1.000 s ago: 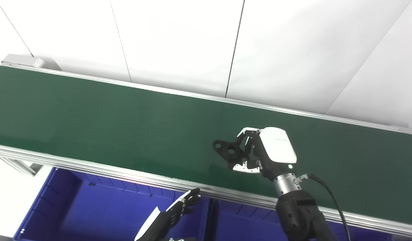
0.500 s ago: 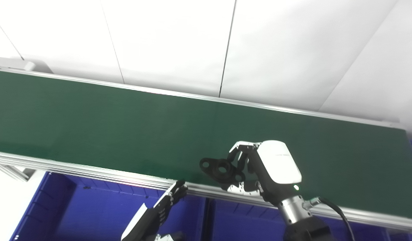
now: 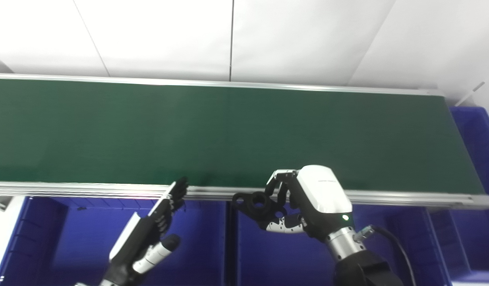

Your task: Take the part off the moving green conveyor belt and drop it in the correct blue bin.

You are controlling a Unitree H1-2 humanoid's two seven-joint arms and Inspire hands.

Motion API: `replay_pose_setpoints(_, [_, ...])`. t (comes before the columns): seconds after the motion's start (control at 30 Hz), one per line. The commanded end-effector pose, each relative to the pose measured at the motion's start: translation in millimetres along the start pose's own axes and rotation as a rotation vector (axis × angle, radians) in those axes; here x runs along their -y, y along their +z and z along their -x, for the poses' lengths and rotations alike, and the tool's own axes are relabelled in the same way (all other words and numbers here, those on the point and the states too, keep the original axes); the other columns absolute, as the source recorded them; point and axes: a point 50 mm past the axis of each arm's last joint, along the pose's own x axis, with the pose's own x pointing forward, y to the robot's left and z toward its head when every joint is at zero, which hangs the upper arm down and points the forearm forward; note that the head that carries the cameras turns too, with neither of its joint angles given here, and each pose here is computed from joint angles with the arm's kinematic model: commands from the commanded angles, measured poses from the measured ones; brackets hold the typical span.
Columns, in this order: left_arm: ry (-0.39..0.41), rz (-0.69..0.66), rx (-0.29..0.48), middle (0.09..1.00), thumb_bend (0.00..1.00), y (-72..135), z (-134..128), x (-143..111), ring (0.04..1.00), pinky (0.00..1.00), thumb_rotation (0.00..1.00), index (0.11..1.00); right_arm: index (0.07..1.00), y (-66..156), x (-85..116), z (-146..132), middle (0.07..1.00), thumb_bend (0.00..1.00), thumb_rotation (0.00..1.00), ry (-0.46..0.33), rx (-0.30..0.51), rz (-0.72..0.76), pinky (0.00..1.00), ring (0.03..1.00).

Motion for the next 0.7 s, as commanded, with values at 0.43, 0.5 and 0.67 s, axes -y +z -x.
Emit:
replay_pose_setpoints(0.43, [-0.003, 0.017, 0.047, 0.973, 0.73, 15.9, -4.9, 0.2, 0.998, 1.0, 0.73, 1.0, 0.491, -15.8, -14.7, -12.5, 0.352, 0.51, 0.13, 0.207, -0.129, 0.159, 0.17, 0.244])
replay_pose_setpoints(0.5, [0.001, 0.022, 0.048, 0.969, 0.74, 16.8, -5.2, 1.5, 0.998, 1.0, 0.72, 1.0, 0.491, -17.2, -16.2, -13.0, 0.446, 0.52, 0.03, 0.234, -0.151, 0.184, 0.16, 0.235])
replay_pose_setpoints(0.67, [-0.003, 0.026, 0.05, 0.974, 0.74, 18.5, -5.6, 2.4, 1.0, 1.0, 0.73, 1.0, 0.679, -17.4, -16.0, -15.9, 0.536, 0.77, 0.27, 0.352, -0.206, 0.242, 0.26, 0.375])
